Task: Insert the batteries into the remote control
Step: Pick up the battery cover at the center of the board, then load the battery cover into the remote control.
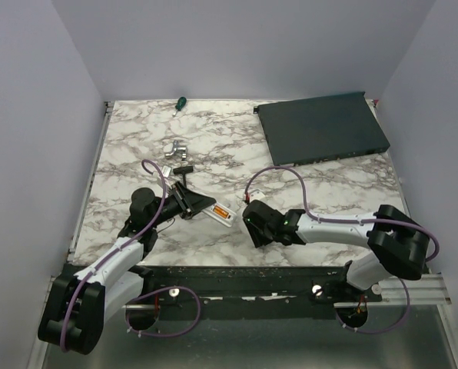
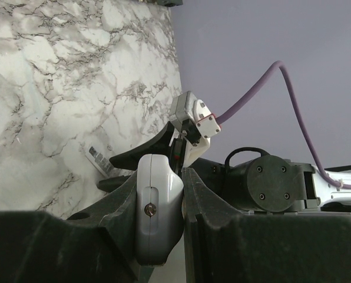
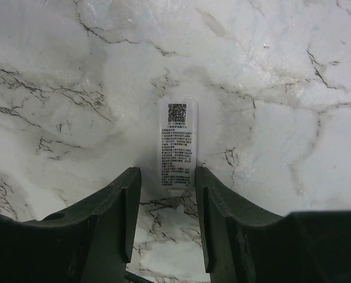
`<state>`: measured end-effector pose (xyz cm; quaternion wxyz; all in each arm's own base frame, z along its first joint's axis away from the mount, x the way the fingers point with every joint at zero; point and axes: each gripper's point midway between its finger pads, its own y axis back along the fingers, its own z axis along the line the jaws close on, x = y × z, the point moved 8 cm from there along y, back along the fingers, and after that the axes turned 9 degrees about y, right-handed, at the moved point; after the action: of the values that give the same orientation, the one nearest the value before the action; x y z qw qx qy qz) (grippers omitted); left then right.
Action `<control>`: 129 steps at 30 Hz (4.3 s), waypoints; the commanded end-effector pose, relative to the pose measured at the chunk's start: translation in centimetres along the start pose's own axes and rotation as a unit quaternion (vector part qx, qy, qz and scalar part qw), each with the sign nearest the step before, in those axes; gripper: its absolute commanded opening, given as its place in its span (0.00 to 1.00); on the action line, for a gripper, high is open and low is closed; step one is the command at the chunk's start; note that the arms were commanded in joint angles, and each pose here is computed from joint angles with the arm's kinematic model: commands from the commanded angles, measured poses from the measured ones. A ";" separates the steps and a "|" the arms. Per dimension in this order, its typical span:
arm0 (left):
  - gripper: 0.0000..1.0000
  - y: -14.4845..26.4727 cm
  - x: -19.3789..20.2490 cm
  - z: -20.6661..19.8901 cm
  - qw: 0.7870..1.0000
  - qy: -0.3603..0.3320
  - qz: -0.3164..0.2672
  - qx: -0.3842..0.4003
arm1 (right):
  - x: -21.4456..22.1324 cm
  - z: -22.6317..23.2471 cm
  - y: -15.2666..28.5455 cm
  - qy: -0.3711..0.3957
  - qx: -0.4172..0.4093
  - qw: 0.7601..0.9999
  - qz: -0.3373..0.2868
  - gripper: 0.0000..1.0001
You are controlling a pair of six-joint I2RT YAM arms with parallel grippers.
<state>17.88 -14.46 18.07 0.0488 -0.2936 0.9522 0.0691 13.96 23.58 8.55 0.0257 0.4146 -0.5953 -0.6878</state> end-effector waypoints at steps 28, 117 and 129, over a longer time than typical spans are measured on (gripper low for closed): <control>0.00 -0.7 -1.2 -1.6 1.000 -0.013 -0.015 0.023 | -2.3 -1.3 3.7 -0.015 0.070 0.995 -0.068 0.13; 0.00 -4.3 3.6 -3.6 0.993 -0.015 0.090 0.073 | -10.9 0.3 15.2 0.255 -0.118 0.953 -0.109 0.10; 0.00 -4.4 3.6 -3.9 0.993 -0.016 0.092 0.076 | -10.7 0.6 14.5 0.257 -0.124 0.953 -0.105 0.10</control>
<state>17.31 -20.38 19.96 0.0527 -0.2094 0.9761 0.0253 13.76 24.93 26.05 0.1649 0.6196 -0.4400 -0.6287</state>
